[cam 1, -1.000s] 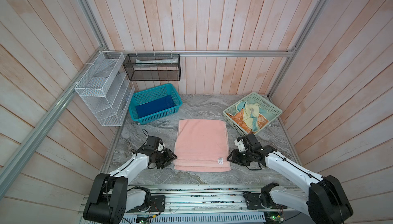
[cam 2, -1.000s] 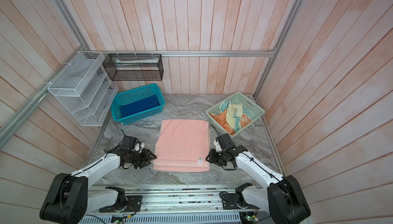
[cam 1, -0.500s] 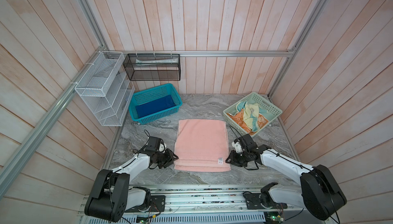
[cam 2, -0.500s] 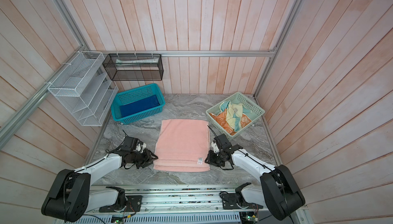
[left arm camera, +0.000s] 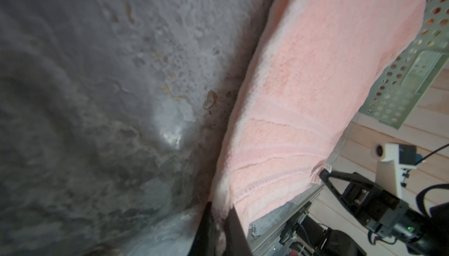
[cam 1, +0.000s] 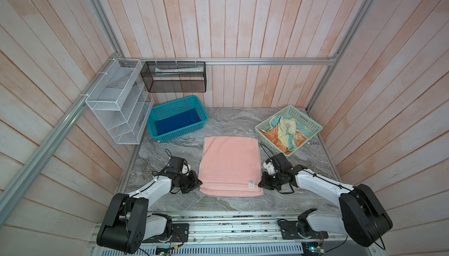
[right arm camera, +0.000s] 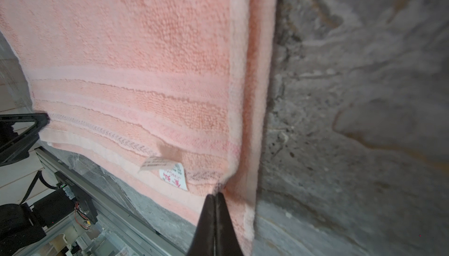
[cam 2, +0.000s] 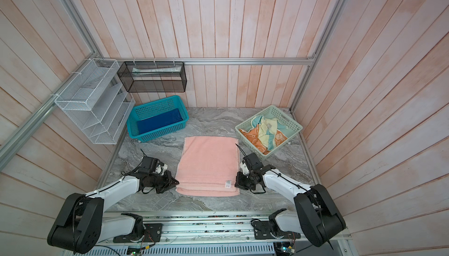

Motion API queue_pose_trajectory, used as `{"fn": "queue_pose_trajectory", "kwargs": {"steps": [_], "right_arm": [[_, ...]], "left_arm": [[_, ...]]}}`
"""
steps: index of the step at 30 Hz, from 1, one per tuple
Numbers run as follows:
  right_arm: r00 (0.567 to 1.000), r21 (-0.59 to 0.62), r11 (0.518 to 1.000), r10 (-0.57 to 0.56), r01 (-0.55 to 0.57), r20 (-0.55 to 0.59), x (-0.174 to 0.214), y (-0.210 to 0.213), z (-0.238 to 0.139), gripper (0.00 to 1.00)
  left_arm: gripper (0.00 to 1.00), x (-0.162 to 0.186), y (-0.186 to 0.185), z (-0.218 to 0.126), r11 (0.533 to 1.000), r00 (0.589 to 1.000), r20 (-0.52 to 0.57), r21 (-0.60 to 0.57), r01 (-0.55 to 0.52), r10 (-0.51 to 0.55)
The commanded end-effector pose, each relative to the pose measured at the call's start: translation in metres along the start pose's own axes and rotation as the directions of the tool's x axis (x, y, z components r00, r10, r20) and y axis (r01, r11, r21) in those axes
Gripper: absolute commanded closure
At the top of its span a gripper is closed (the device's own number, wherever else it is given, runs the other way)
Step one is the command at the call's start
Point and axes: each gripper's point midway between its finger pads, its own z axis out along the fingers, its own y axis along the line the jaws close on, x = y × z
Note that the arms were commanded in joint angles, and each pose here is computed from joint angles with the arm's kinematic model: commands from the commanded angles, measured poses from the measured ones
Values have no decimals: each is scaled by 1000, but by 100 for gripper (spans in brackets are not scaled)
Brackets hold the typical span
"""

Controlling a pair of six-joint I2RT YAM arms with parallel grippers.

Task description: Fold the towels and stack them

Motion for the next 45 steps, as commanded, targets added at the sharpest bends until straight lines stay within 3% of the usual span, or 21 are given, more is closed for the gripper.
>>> {"fn": "queue_pose_trajectory", "kwargs": {"steps": [1,11,19,27,32,45], "right_arm": [[997,7,998,-56,55,54,-17,16,-18,100],[978,18,990,-140,139,157,-44,52,-75,100],[976,-2,994,-110,112,185,-28,55,-105,100],[1000,-90,996,-15,17,22,21,21,-47,100],[1000,-62,998,-1,0,-24,34,2,-27,100],[1000,-54,998,-17,17,13,2,-14,7,100]], "left_arm": [[100,-5,-10,-7,999,999,20,6,-38,37],[100,-20,-53,-47,990,986,91,7,-139,138],[100,1,-77,-68,984,982,90,40,-171,167],[100,30,-22,-26,998,998,-9,8,-62,62],[100,33,-4,-12,998,998,-41,-37,-45,44],[100,12,-6,2,999,999,-23,-21,-32,32]]}}
